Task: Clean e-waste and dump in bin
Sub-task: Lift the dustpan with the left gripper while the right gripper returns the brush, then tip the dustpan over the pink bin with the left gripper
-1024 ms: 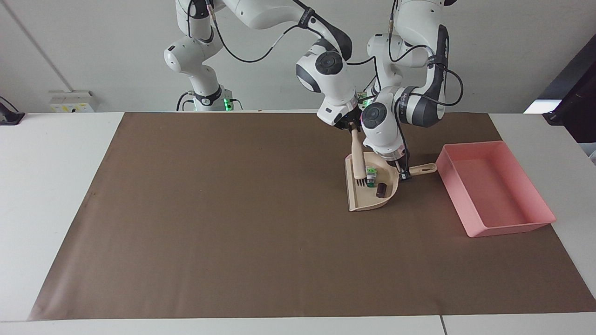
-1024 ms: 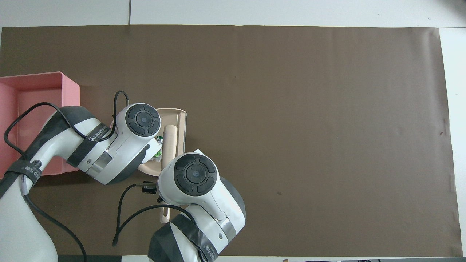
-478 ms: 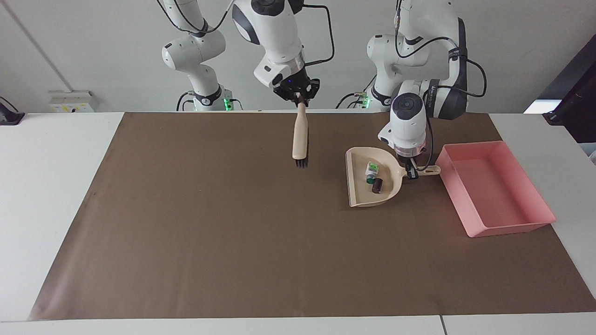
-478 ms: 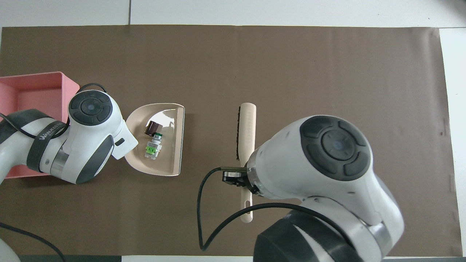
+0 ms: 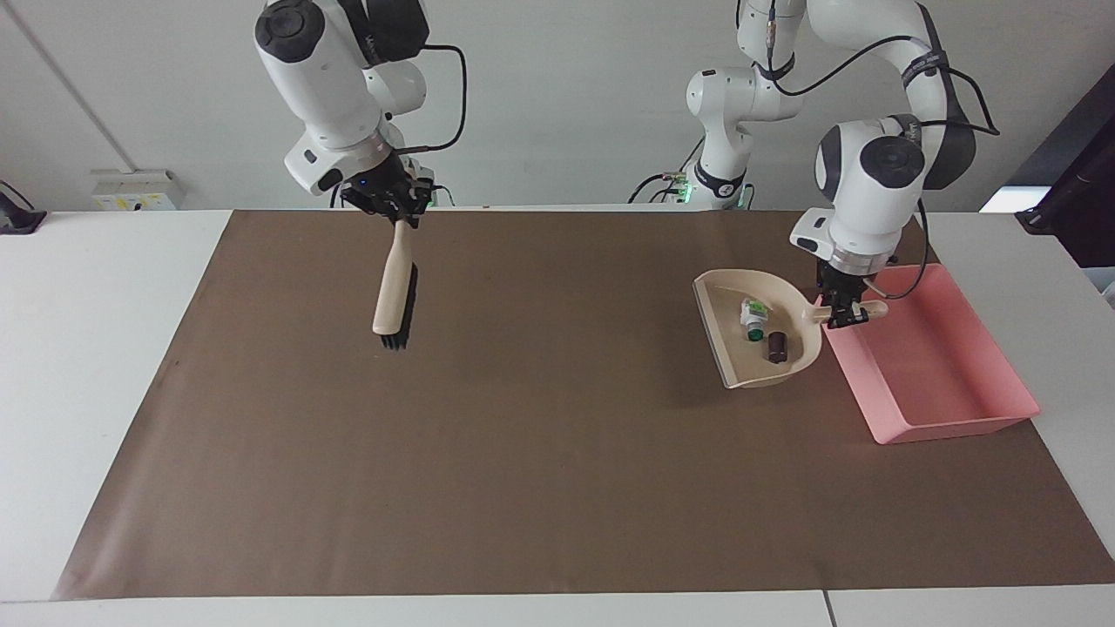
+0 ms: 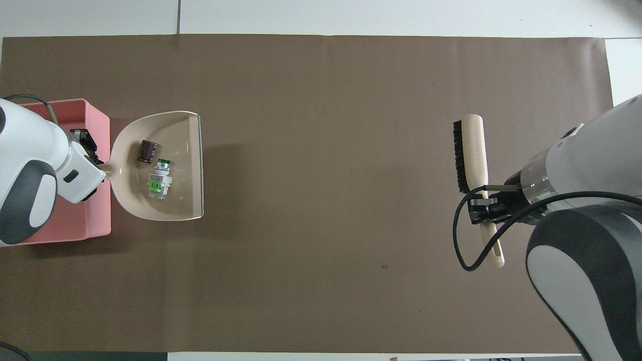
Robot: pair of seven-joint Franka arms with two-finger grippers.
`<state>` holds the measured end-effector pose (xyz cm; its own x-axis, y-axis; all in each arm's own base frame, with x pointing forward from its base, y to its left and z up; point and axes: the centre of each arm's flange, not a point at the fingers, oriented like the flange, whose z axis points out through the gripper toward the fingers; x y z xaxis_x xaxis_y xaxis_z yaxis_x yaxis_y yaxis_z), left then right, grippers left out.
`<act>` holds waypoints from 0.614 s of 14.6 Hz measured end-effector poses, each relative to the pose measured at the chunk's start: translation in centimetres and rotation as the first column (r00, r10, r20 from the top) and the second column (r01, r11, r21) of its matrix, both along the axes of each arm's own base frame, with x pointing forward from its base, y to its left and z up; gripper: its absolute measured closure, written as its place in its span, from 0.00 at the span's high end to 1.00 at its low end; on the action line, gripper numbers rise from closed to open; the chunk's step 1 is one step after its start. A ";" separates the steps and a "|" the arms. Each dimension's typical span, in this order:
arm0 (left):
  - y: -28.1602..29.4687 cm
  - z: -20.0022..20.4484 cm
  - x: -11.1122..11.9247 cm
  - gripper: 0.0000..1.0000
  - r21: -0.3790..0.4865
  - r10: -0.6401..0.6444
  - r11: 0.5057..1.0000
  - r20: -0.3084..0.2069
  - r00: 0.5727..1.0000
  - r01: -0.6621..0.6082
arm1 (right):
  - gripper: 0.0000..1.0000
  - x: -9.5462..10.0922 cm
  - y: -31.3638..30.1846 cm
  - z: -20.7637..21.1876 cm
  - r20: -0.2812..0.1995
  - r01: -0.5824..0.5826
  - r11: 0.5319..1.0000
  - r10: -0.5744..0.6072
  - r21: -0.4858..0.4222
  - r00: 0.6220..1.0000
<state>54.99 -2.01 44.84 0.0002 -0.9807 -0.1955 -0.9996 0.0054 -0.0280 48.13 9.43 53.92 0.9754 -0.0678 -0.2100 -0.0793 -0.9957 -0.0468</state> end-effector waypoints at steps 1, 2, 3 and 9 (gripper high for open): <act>2.0 1.2 0.5 0.33 -0.007 0.012 1.000 0.018 1.000 -0.012 | 0.26 0.2 -2.9 -1.5 -0.007 -0.010 1.000 0.010 -0.018 1.000; 3.8 2.2 1.0 0.33 -0.009 0.020 1.000 0.036 0.999 -0.019 | 0.26 0.3 -5.5 -3.0 -0.016 -0.019 0.999 0.018 -0.028 1.000; 5.5 3.2 1.4 0.33 -0.008 0.025 1.000 0.050 0.998 -0.025 | 0.26 0.3 -7.7 -4.6 -0.023 -0.027 0.999 0.026 -0.029 0.999; 17.8 6.5 3.6 0.33 0.024 0.005 1.000 0.050 0.999 -0.006 | 0.26 -0.3 -14.0 -15.2 0.026 -0.005 0.999 0.006 -0.035 1.000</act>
<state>58.58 15.79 51.30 0.0160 -0.9756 -0.2192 -0.9970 0.0011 -0.0778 47.85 -4.55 38.76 0.9808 -0.0692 -0.1821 -0.0729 -0.9972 -0.0136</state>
